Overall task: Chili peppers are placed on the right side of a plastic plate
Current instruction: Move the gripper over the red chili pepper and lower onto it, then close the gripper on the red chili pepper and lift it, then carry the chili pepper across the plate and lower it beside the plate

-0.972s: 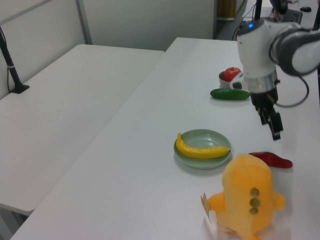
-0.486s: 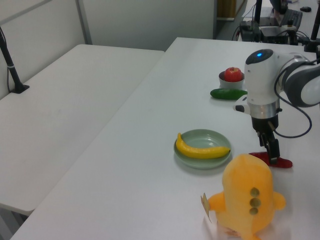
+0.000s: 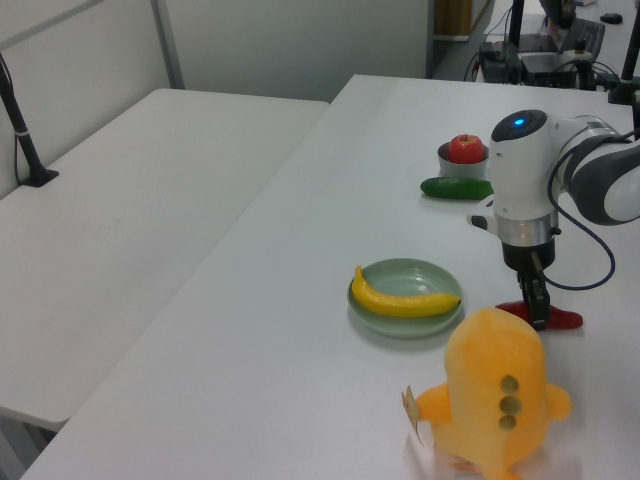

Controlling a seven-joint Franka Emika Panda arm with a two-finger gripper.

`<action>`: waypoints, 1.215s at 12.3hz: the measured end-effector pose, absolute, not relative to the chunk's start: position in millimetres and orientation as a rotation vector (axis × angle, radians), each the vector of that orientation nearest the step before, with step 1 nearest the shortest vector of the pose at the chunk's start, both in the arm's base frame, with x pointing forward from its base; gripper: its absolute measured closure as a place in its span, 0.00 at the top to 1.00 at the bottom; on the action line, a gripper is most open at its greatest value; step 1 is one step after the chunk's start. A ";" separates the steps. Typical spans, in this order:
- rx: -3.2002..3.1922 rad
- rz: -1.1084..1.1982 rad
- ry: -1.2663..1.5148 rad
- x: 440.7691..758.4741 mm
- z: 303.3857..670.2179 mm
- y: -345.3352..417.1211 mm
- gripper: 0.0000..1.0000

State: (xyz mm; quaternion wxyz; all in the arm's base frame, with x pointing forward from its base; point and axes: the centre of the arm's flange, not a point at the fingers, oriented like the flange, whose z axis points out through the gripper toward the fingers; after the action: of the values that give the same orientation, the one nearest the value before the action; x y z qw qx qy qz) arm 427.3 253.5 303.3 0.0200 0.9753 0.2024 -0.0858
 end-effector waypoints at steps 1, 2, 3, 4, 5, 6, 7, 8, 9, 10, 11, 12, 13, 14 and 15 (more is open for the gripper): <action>3.027 -0.264 0.620 427.6 303.8 253.7 0.41; 3.028 -0.261 0.616 427.9 304.8 253.8 0.38; 3.029 -0.256 0.616 428.3 306.0 254.0 0.38; 3.031 -0.248 0.616 429.9 309.2 254.9 0.38; 3.029 -0.250 0.615 433.1 316.0 256.4 0.38; 3.028 -0.253 0.609 438.8 328.5 258.6 0.38; 3.029 -0.248 0.602 444.0 340.1 260.0 0.38; 3.035 -0.229 0.585 456.2 365.2 260.4 0.38; 3.048 -0.198 0.556 469.5 389.6 256.6 0.38; 3.072 -0.145 0.501 488.5 415.3 244.5 0.38; 3.097 -0.087 0.432 508.6 436.1 225.5 0.38; 3.118 -0.028 0.369 529.0 454.0 202.3 0.38; 3.131 0.013 0.324 547.7 465.4 179.2 0.38; 3.137 0.028 0.298 559.4 468.3 164.8 0.38; 3.142 0.031 0.259 575.9 465.5 143.6 0.38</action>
State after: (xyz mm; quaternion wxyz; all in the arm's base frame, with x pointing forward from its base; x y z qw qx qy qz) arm 575.9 143.6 465.5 -0.0055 0.9966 0.0821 0.0097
